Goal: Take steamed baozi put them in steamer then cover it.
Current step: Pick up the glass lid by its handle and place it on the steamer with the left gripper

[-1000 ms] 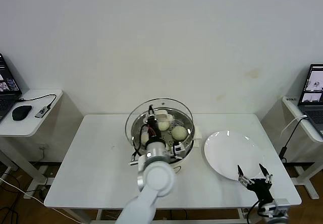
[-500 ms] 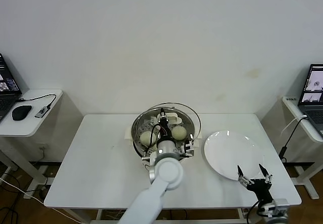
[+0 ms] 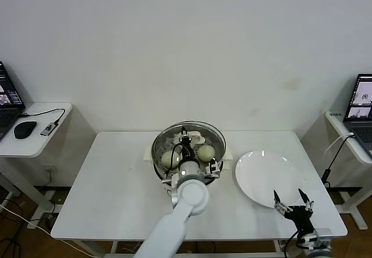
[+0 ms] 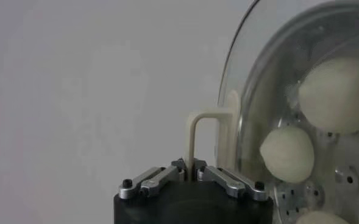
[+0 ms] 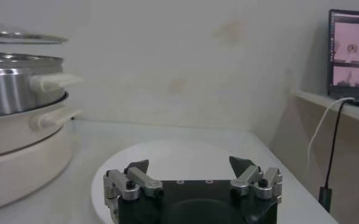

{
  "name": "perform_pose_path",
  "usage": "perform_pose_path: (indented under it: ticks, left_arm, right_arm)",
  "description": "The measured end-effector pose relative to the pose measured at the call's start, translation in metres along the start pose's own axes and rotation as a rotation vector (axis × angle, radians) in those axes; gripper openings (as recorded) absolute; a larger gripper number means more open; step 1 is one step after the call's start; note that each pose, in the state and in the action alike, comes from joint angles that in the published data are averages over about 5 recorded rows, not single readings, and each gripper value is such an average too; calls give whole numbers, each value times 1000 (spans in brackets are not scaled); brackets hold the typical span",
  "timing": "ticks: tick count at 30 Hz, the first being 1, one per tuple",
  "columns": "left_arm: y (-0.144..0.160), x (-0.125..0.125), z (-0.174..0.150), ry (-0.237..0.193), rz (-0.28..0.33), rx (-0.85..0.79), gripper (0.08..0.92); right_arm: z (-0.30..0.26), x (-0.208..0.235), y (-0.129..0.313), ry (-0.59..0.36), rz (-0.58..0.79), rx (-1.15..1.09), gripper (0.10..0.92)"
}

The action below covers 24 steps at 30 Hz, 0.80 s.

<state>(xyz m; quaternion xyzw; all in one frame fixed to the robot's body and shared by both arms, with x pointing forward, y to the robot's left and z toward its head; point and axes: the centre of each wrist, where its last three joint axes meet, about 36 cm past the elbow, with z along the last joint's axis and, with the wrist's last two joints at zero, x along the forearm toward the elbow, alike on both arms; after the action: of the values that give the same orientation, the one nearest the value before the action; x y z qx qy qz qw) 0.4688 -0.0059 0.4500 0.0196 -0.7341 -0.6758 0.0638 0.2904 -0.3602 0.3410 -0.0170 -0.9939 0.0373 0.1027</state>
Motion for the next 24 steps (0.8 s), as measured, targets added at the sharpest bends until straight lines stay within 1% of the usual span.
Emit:
perform_pose_path:
  ticks: [7, 13, 24]
  left_arm:
    - [-3, -1, 4, 14, 10, -8, 146]
    - [-6, 1, 4, 13, 21, -9, 146]
    - [-10, -2, 4, 16, 18, -20, 146]
  right_arm:
    - [0, -2, -1, -2, 1, 0, 823]
    - [1, -2, -2, -3, 3, -1, 823]
    - [2, -1, -2, -1, 3, -2, 823]
